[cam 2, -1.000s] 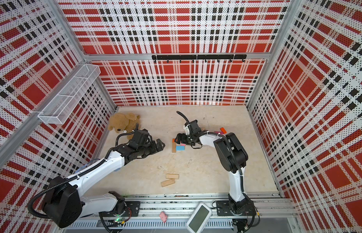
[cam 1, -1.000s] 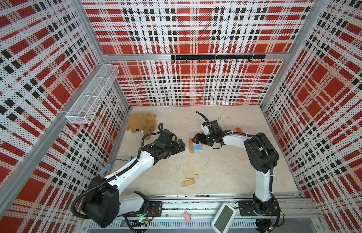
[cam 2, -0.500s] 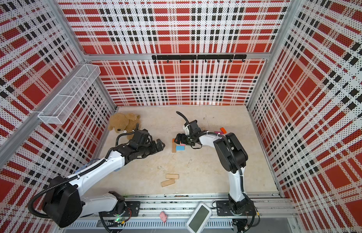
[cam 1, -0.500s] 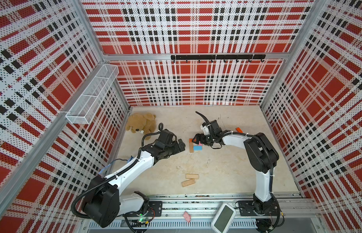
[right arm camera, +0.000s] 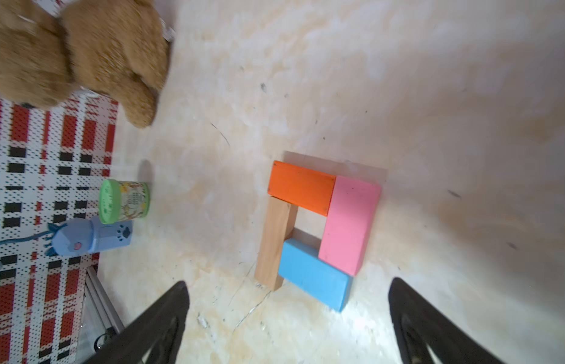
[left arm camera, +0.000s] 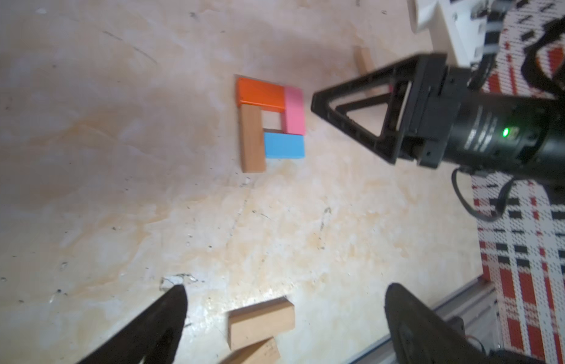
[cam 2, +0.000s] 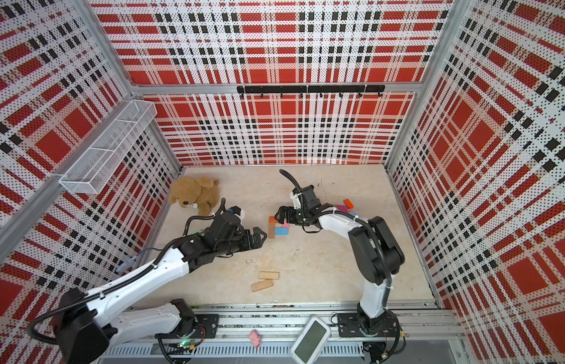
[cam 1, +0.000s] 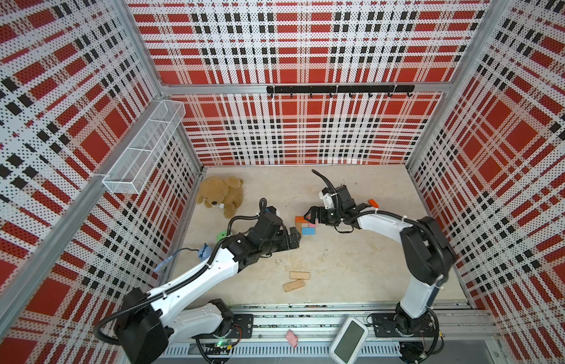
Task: Assemble the letter p with building blocks
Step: Adjust the building block at the center of the board, then pick up the building block from the center of the board.
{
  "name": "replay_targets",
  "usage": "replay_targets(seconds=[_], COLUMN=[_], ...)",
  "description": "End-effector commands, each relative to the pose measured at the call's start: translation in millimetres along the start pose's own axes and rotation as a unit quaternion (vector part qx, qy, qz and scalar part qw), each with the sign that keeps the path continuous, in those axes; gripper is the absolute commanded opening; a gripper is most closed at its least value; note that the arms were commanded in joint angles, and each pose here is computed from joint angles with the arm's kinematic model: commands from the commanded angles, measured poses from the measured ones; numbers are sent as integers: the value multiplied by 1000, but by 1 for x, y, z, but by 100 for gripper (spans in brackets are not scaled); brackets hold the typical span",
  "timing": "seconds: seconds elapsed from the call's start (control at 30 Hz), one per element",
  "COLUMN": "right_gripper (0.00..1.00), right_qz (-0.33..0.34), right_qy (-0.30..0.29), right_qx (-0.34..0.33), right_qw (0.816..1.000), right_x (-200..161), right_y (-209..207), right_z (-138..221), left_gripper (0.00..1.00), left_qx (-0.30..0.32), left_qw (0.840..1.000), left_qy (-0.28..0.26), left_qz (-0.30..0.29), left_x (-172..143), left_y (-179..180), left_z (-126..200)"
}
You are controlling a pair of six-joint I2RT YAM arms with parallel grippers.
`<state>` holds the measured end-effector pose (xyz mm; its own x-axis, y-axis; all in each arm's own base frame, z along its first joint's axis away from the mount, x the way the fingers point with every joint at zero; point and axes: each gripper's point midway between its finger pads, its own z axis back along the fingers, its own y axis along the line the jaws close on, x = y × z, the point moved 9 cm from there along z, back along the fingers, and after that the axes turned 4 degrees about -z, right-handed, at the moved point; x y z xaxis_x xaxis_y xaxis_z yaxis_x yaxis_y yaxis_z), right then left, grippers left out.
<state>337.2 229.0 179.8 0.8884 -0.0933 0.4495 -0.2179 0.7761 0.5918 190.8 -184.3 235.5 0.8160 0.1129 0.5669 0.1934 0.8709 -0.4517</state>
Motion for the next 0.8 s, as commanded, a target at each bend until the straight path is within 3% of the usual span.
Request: replay_targets(seconds=[0.0, 0.23, 0.57, 0.77], right_gripper=[100, 100, 100, 100], right_qz=[22, 30, 35, 40], right_qy=[-66, -120, -117, -118], right_qx=[-3, -16, -3, 15], right_qw=[998, 992, 992, 992], right_x=[7, -28, -85, -85], right_y=[29, 37, 8, 12], right_z=[55, 138, 163, 164], left_gripper=[99, 97, 100, 100], left_qx=[41, 106, 169, 179], left_qw=[998, 972, 919, 904], left_qy=[-10, 74, 161, 181], left_qz=[-41, -198, -318, -344], left_x=[-17, -61, -99, -106], left_y=[3, -4, -16, -24], left_z=[8, -19, -53, -71])
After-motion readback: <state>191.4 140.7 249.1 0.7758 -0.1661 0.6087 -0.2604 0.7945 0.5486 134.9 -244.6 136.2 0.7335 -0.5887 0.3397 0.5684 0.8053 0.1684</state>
